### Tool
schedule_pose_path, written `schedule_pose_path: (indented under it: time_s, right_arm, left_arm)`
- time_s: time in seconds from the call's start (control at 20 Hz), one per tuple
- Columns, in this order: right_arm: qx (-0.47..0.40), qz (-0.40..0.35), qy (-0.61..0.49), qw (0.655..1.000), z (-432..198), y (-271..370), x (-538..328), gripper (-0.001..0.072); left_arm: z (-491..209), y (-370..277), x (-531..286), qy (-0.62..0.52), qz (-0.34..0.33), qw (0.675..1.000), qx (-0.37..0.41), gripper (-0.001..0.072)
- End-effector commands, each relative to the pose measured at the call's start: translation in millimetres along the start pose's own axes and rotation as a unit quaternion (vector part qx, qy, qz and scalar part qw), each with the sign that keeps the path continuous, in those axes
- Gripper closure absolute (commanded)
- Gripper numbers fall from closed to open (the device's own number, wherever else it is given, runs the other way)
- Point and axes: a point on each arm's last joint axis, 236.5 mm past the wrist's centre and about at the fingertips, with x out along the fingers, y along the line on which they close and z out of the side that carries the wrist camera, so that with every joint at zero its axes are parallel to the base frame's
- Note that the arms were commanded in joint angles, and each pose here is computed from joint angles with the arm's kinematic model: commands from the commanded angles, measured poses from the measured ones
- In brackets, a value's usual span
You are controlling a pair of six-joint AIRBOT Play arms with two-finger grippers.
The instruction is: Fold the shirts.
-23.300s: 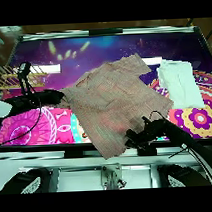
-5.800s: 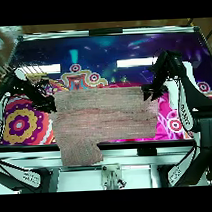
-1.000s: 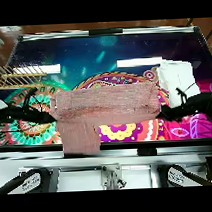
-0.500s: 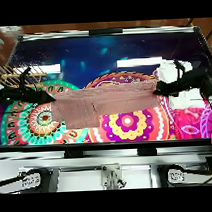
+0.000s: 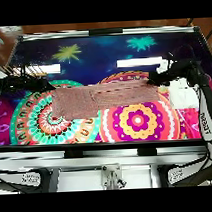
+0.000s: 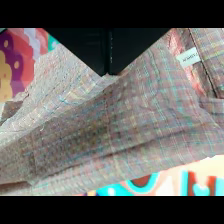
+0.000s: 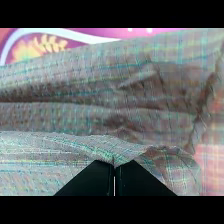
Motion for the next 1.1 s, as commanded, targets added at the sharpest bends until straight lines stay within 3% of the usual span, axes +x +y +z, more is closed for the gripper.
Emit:
schedule_pose_path:
  time_s: [0.0, 0.2, 0.25, 0.3, 0.35, 0.6, 0.65, 0.7, 1.05]
  right_arm:
    - [0.016, -0.004, -0.018, 1.000, 11, 1, 20, 0.0662]
    - [0.028, -0.005, 0.000, 1.000, 1, -4, 37, 0.0634]
    - [0.027, -0.005, 0.002, 1.000, 0, -4, 39, 0.0631]
    - [0.026, -0.004, 0.001, 1.000, 1, -4, 39, 0.0388]
    - [0.021, -0.007, 0.001, 1.000, 1, -5, 35, 0.0175]
    - [-0.002, -0.085, -0.016, 0.996, 12, -53, -16, 0.0163]
    - [0.016, -0.090, -0.011, 0.996, 9, -63, -22, 0.0130]
    - [0.032, -0.088, 0.001, 0.996, 3, -69, -25, 0.0045]
    - [0.097, -0.020, 0.069, 0.993, -28, -69, 8, 0.0045]
  left_arm:
    - [8, 21, 10, -0.010, 0.010, 0.999, -0.032, 0.0683]
    - [-5, 31, 37, 0.017, 0.003, 0.998, -0.059, 0.0666]
    - [-8, 30, 43, 0.023, 0.001, 0.998, -0.058, 0.0513]
    - [-9, 27, 46, 0.027, 0.000, 0.998, -0.056, 0.0282]
    - [-8, 26, 45, 0.026, -0.001, 0.998, -0.055, 0.0110]
    - [20, 12, 13, 0.010, -0.012, 0.999, -0.032, 0.0096]
    - [25, 7, 8, 0.008, -0.014, 0.999, -0.029, 0.0098]
    - [30, 3, 4, 0.006, -0.016, 1.000, -0.024, 0.0101]
    - [23, -22, 5, 0.034, -0.036, 0.999, -0.009, 0.0105]
